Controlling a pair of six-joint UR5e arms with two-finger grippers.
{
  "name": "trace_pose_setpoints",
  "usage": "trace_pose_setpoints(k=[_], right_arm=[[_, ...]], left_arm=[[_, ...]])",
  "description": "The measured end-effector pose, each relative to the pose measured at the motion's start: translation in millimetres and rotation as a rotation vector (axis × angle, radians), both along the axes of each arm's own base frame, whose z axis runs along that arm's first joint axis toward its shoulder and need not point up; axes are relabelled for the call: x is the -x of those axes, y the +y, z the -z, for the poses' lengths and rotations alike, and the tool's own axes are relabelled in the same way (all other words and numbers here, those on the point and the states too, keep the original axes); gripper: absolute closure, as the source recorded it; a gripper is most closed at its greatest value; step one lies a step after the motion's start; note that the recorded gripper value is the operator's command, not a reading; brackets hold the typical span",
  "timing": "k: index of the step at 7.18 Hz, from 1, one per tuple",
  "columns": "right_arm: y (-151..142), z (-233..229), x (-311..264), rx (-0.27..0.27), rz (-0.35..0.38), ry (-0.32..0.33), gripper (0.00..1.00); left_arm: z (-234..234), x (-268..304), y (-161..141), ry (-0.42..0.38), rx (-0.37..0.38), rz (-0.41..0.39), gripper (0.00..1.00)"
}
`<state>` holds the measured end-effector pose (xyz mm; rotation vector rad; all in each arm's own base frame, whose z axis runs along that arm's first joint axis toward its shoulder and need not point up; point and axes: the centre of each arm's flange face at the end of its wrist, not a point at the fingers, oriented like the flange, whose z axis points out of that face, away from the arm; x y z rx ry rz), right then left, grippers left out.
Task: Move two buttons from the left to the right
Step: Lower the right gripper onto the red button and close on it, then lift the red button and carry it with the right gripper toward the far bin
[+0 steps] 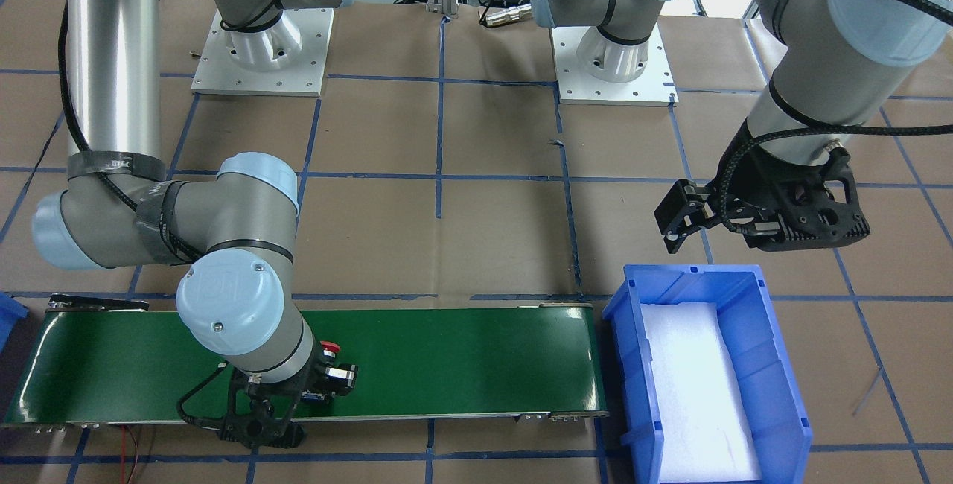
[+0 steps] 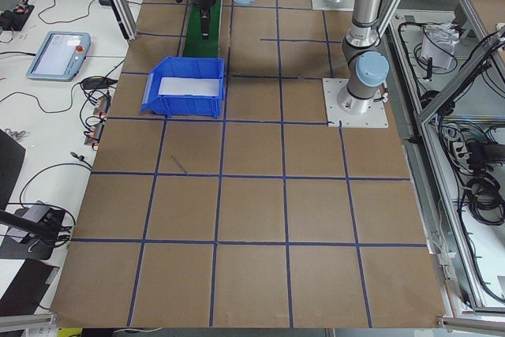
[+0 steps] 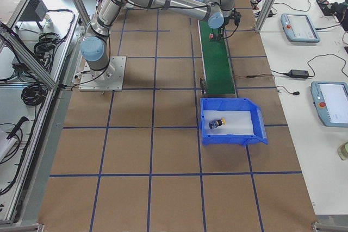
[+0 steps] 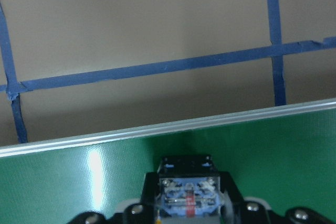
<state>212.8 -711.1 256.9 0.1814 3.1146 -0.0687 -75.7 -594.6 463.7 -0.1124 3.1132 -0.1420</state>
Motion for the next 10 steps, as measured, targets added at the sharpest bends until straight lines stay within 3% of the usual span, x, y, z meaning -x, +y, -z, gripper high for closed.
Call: trace_pose_setpoints(k=[4,7,10], right_arm=[[-14,-34,86,0.012,-0.081,0.012,0.89],[-9,-66,198,-0.012,-0.195,0.021,0.9],[9,-89,320,-0.028,-0.298,0.069,0.9]], left_arm=[[2,0,0,-0.001,-0.004,0.0,0.0],[2,0,-1,0.0,-0.005,0.0,0.0],[1,-1,-1,0.0,-0.002,-0.001,0.0]])
